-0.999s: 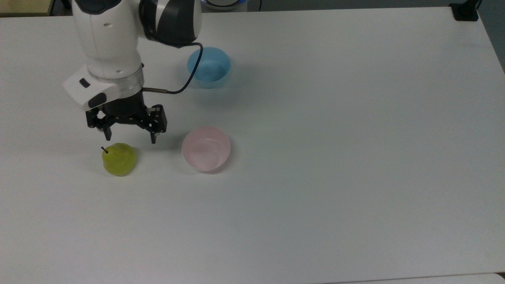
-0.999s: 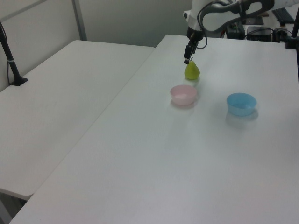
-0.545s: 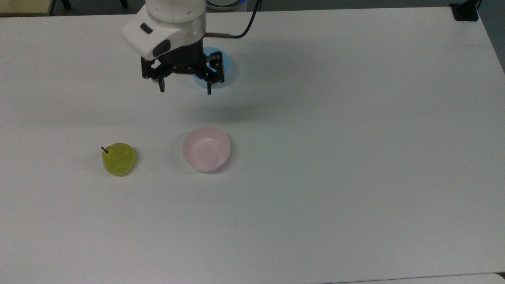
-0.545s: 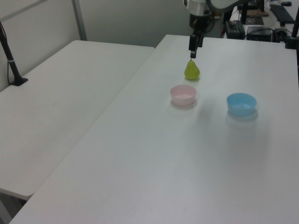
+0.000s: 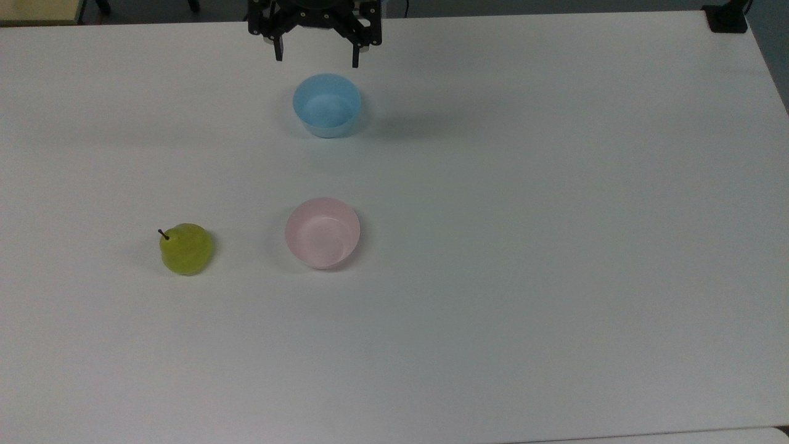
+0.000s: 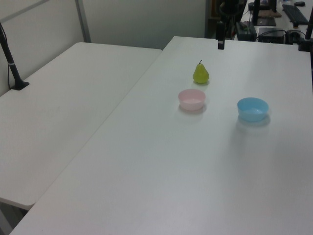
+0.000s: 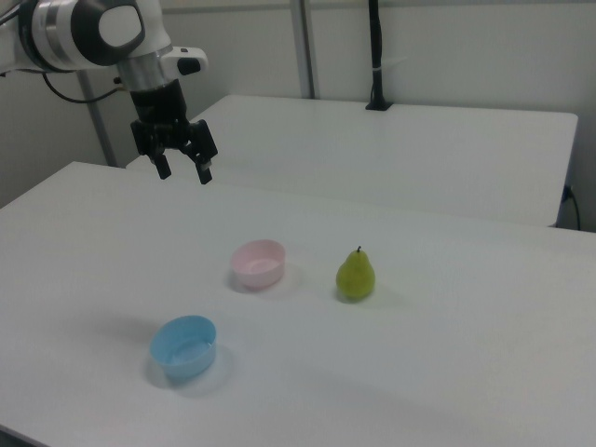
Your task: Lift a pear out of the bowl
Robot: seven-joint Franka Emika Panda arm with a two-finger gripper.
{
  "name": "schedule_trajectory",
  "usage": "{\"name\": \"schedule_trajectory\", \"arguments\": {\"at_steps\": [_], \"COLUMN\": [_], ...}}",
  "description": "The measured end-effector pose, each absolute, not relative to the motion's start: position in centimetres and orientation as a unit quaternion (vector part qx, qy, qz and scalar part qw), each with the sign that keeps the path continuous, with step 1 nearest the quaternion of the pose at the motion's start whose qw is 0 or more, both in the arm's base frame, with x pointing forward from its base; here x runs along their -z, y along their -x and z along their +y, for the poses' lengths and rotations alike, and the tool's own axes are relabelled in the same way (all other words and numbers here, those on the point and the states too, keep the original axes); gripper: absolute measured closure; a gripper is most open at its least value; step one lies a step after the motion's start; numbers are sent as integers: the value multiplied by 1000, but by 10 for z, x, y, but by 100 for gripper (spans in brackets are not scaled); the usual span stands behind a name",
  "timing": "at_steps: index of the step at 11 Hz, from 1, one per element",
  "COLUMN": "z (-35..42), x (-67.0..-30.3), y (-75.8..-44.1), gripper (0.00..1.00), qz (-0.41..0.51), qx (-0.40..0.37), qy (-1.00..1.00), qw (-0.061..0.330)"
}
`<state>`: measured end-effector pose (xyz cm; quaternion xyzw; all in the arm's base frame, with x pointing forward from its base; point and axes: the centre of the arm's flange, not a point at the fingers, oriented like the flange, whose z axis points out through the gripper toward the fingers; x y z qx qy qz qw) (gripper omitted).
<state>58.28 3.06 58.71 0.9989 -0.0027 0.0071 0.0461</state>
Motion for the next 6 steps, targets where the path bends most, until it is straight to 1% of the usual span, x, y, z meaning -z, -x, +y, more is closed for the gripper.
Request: {"name": "schedule_trajectory", "arguments": {"at_steps": [4, 6], "z": [25, 22], "x": [-584, -587], "y": [-581, -580], "gripper": [0, 0], "qz": [-10, -17], "qx": [-3, -4], "qy": [-999, -999], "qw": [46, 33]}}
